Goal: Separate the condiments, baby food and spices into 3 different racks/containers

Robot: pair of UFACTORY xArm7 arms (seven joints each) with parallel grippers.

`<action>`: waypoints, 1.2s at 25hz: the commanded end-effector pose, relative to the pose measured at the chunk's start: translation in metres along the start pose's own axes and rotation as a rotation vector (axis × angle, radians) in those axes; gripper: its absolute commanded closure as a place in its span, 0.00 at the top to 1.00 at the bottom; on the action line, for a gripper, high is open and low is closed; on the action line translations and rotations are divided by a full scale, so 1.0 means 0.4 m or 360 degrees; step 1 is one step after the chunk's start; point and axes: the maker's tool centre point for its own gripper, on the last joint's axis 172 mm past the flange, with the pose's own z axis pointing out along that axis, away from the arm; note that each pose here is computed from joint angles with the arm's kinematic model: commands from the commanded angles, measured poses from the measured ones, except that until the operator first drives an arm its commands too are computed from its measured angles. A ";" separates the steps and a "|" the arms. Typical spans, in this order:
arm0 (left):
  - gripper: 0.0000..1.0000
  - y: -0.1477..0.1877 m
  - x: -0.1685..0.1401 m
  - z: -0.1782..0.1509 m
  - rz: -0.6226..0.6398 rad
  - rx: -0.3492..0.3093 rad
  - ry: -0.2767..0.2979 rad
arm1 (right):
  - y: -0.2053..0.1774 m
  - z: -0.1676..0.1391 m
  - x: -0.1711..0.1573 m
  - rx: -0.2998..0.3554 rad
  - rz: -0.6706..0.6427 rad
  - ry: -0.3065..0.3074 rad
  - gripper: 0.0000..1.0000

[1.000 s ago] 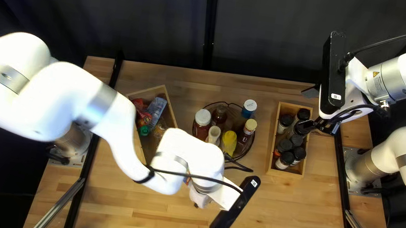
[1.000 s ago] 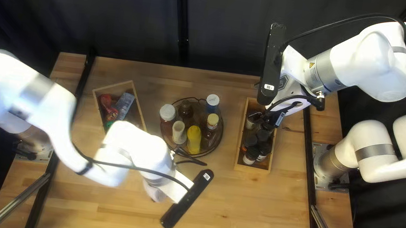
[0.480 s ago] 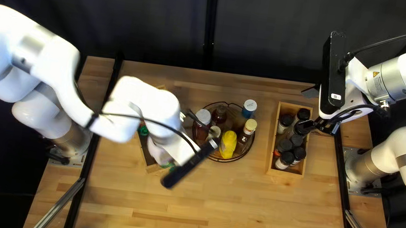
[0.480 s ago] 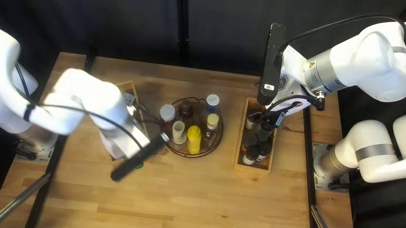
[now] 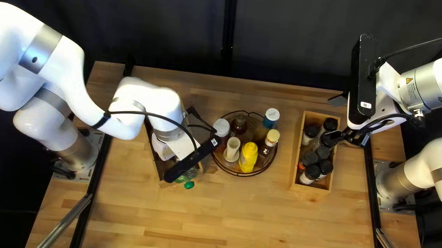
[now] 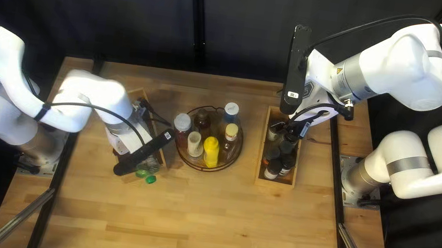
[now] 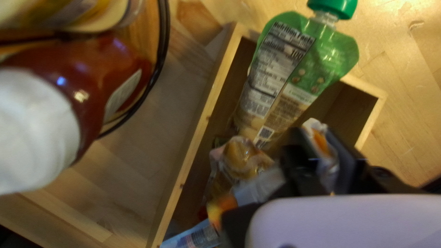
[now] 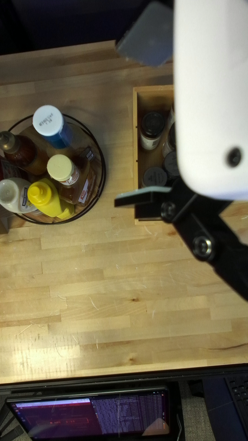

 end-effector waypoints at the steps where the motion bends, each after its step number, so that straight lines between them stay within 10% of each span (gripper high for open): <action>1: 1.00 0.011 0.020 -0.110 -0.0219 0.0027 0.0024 | 0.000 0.000 0.000 0.0000 0.0000 0.0000 1.00; 19: 1.00 0.000 -0.258 -0.531 -0.1087 0.0253 0.0521 | 0.000 0.000 0.000 0.0000 0.0000 0.0000 1.00; 30: 1.00 0.013 -0.295 -0.565 -0.1159 0.0312 0.0777 | 0.000 0.000 0.000 0.0000 0.0000 0.0000 1.00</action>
